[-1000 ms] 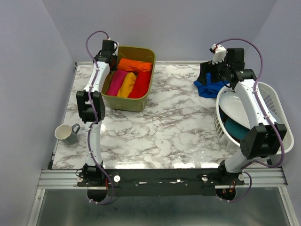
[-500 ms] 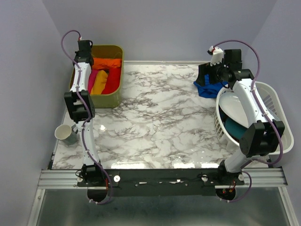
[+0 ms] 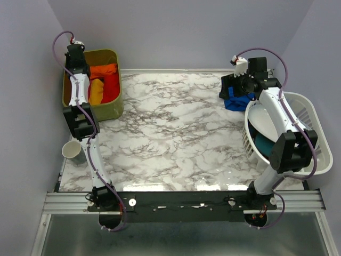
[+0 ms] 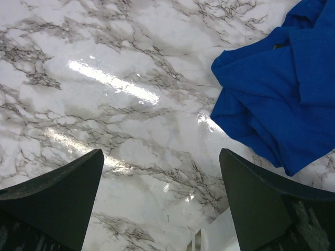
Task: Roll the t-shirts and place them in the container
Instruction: Move the bin to the center of the board, then pick up the T-shirt at the corner of the board.
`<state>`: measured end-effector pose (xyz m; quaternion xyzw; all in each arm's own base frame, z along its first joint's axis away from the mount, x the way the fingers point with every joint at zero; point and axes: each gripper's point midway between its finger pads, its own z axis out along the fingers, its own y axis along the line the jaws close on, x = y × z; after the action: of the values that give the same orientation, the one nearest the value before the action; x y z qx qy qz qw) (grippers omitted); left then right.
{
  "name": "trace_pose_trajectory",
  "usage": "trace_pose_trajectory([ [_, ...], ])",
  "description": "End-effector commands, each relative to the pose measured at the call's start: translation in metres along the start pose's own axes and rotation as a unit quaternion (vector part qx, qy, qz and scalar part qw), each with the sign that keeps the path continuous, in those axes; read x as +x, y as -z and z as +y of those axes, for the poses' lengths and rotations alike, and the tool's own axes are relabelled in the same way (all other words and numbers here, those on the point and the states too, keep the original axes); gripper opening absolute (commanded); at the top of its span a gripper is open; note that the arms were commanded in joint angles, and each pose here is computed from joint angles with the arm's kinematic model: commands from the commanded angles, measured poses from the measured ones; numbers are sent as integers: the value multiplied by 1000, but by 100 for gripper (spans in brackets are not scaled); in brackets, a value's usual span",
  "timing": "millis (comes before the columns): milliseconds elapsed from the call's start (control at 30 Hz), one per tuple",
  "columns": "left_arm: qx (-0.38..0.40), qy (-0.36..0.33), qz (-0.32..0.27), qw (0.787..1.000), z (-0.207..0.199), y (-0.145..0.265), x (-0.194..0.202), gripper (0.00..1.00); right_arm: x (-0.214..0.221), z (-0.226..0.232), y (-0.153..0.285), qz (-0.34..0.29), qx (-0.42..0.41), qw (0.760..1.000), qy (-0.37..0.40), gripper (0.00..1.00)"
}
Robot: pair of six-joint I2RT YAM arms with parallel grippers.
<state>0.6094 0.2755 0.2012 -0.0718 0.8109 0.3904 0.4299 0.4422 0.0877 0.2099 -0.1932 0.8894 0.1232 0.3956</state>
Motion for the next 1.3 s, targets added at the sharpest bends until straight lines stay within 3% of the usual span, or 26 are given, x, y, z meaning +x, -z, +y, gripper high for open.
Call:
trace_pose_trajectory([
  [0, -70, -50, -37, 996, 43, -10, -13, 11, -1, -15, -13, 14, 26, 999, 14, 100],
  [67, -59, -54, -54, 995, 42, -10, -19, 11, -3, -23, -19, 18, 39, 999, 29, 100],
  [100, -49, -55, -59, 996, 39, -9, -22, 0, -3, -26, -21, 21, 44, 998, 34, 100],
  [133, -30, -47, -58, 997, 39, 0, -27, 0, -4, -32, -22, 26, 54, 997, 45, 100],
  [200, 53, -27, -93, 994, 20, 20, -50, 0, -5, -38, -25, 32, 60, 996, 62, 100],
  [300, 187, 9, -111, 976, -3, 74, -63, 0, 0, -49, -29, 44, 85, 991, 88, 100],
  [400, 242, 34, -79, 966, -6, 118, -51, 0, 1, -63, -32, 55, 116, 984, 126, 100],
  [500, 346, 27, -49, 937, -18, 174, -35, 0, 7, -75, -40, 85, 138, 968, 189, 100],
  [533, 407, 20, -34, 913, -30, 201, -23, 0, 7, -83, -44, 98, 145, 960, 219, 100],
  [667, 500, -21, -16, 865, -30, 276, 11, 0, 5, -93, -62, 135, 133, 947, 258, 96],
  [733, 520, -47, -7, 853, -30, 292, 29, 0, 12, -93, -70, 159, 114, 942, 274, 94],
  [833, 572, -79, 28, 816, -34, 323, 70, 0, 5, -98, -84, 168, 108, 932, 303, 93],
  [867, 595, -82, 63, 797, -38, 336, 93, 0, 5, -100, -87, 170, 109, 929, 309, 93],
  [967, 620, -88, 111, 772, -46, 348, 124, 0, 4, -105, -100, 175, 110, 923, 325, 93],
  [1100, 597, -76, 147, 785, -56, 327, 142, 0, 6, -105, -110, 180, 111, 915, 343, 94],
  [1200, 548, -73, 163, 817, -54, 293, 145, 0, 8, -109, -116, 185, 112, 908, 358, 94],
  [1267, 495, -75, 163, 850, -43, 260, 145, 0, 11, -114, -122, 190, 115, 902, 371, 94],
])
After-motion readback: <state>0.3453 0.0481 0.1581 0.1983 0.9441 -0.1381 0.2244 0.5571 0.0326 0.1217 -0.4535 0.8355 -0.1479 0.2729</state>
